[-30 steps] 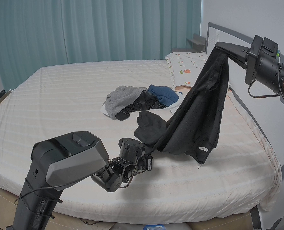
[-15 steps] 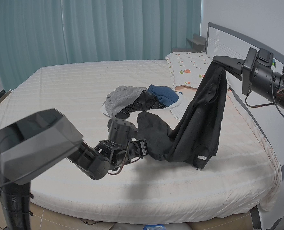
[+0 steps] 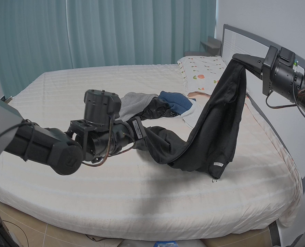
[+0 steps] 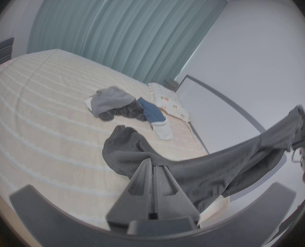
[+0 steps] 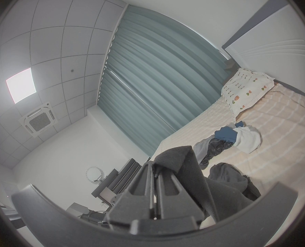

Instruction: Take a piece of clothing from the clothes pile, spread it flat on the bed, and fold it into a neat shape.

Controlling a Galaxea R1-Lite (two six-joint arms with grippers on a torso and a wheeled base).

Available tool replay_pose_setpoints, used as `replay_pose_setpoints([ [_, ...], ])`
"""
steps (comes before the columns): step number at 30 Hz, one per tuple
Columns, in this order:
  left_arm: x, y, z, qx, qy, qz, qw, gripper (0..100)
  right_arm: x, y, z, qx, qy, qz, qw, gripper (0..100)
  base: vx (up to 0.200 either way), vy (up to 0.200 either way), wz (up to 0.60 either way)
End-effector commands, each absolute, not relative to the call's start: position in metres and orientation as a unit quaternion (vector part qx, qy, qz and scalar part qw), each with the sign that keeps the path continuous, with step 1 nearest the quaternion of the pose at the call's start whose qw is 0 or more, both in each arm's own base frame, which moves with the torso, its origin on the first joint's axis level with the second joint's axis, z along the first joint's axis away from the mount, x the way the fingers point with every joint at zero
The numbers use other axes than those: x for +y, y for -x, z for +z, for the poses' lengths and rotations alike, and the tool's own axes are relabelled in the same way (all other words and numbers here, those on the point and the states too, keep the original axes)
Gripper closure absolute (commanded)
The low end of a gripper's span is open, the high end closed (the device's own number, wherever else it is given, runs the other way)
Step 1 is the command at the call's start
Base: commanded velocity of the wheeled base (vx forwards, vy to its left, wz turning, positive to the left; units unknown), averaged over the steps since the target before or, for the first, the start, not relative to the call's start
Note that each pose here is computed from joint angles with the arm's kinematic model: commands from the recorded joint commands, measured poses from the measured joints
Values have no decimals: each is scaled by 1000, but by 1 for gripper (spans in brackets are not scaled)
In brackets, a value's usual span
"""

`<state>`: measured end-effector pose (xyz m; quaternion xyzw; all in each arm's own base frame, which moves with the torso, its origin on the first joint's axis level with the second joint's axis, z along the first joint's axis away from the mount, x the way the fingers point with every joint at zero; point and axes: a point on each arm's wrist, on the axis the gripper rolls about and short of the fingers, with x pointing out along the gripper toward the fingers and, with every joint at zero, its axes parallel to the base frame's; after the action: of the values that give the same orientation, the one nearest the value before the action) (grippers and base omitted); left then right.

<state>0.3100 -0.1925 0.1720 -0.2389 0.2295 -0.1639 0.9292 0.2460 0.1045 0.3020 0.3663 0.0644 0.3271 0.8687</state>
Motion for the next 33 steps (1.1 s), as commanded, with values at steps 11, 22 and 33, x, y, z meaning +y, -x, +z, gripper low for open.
replay_pose_setpoints([
  [11,-149,-253,278,95,302,-199,927,100,140,-323,242,77,-348,196,913,100,0,0,0],
  [22,-122,-204,249,220,305,-199,905,100,127,-311,210,48,-305,128,943,100,0,0,0],
  [33,-116,-192,181,278,334,-185,881,100,131,-302,141,64,-299,117,945,100,0,0,0],
])
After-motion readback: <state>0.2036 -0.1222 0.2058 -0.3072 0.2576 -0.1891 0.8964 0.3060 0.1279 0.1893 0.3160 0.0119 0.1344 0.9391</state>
